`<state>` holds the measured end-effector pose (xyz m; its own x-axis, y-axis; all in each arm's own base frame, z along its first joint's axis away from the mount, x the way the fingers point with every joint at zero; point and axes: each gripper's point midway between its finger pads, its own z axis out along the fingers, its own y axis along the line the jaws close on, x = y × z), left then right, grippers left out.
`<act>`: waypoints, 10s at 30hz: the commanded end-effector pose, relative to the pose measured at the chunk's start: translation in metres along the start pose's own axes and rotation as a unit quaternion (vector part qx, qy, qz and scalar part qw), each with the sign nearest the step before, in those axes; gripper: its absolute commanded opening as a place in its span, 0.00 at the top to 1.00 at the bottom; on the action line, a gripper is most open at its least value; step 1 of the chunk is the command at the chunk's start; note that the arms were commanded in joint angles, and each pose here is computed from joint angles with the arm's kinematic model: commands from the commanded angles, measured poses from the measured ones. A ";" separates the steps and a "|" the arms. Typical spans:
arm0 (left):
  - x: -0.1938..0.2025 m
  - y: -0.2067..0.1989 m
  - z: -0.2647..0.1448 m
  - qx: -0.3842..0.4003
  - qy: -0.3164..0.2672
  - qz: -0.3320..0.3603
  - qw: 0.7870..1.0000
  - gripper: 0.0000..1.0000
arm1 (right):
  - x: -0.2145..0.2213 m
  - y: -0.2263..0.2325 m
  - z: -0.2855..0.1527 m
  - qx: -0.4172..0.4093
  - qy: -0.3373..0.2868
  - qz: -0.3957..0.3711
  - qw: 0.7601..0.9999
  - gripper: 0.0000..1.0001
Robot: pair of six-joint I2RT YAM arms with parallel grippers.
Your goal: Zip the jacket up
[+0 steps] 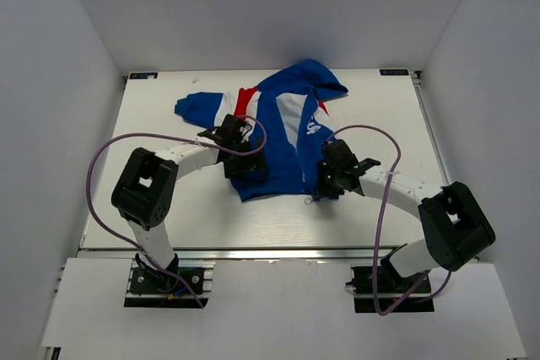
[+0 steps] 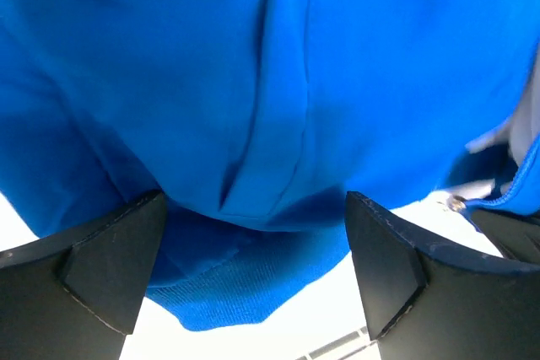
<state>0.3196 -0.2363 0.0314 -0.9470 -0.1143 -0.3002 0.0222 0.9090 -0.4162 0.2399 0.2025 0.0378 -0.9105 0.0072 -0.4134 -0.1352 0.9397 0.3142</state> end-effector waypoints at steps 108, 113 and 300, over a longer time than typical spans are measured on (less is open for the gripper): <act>0.091 -0.028 -0.014 -0.154 0.097 0.166 0.969 0.57 | 0.026 -0.042 0.022 0.047 0.076 0.078 0.993 1.00; 0.086 -0.033 -0.009 -0.142 0.085 0.163 0.973 0.64 | 0.026 -0.041 0.023 0.043 0.076 0.079 0.993 1.00; 0.064 -0.121 -0.121 0.381 -0.061 0.091 0.918 0.20 | -0.041 0.115 -0.109 -0.434 -0.163 -0.165 0.871 1.00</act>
<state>0.2243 -0.2916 0.1392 -0.8745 -0.0914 -0.4763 0.3675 0.5160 -0.7737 0.2209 0.2710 0.1664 -0.6716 -0.0078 -0.7409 -0.6976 0.3436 0.6287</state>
